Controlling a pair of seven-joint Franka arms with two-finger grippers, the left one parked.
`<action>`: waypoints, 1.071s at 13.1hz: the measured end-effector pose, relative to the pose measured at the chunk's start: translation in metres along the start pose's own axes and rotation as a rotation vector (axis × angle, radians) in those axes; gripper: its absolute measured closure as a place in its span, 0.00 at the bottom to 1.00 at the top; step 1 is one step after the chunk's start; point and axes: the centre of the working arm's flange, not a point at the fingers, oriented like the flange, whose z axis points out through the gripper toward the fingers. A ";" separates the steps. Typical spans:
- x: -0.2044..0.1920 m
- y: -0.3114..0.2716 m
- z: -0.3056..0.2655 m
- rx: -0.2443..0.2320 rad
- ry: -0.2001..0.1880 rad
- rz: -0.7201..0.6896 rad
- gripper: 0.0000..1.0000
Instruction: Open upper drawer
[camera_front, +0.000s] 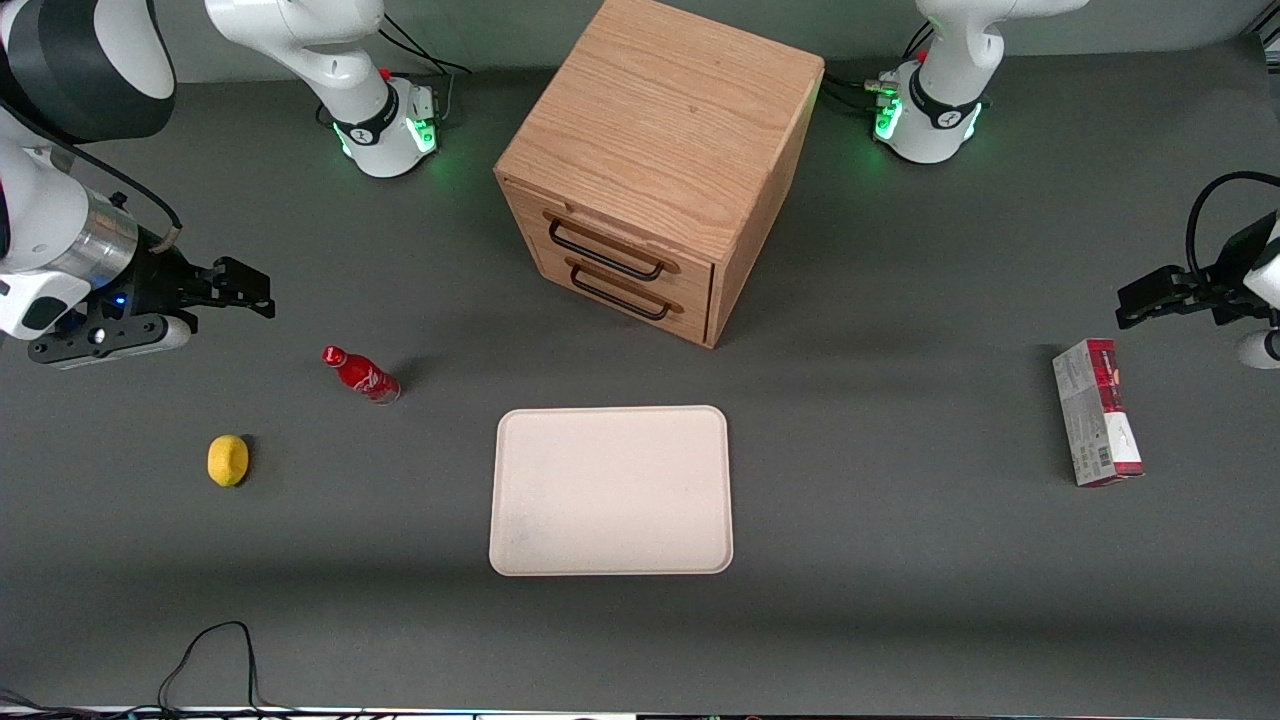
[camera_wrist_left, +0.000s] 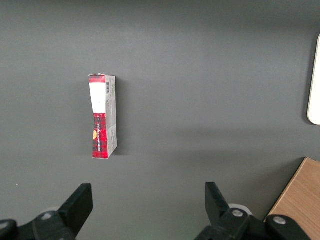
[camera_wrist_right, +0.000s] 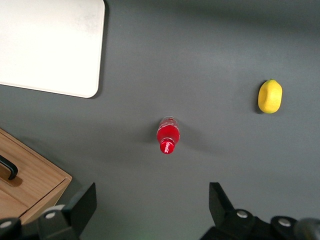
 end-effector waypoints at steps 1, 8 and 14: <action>0.000 0.000 0.000 0.000 0.000 0.000 0.00; 0.000 -0.007 0.001 0.000 -0.004 -0.012 0.00; -0.005 -0.046 0.003 0.000 -0.061 -0.083 0.00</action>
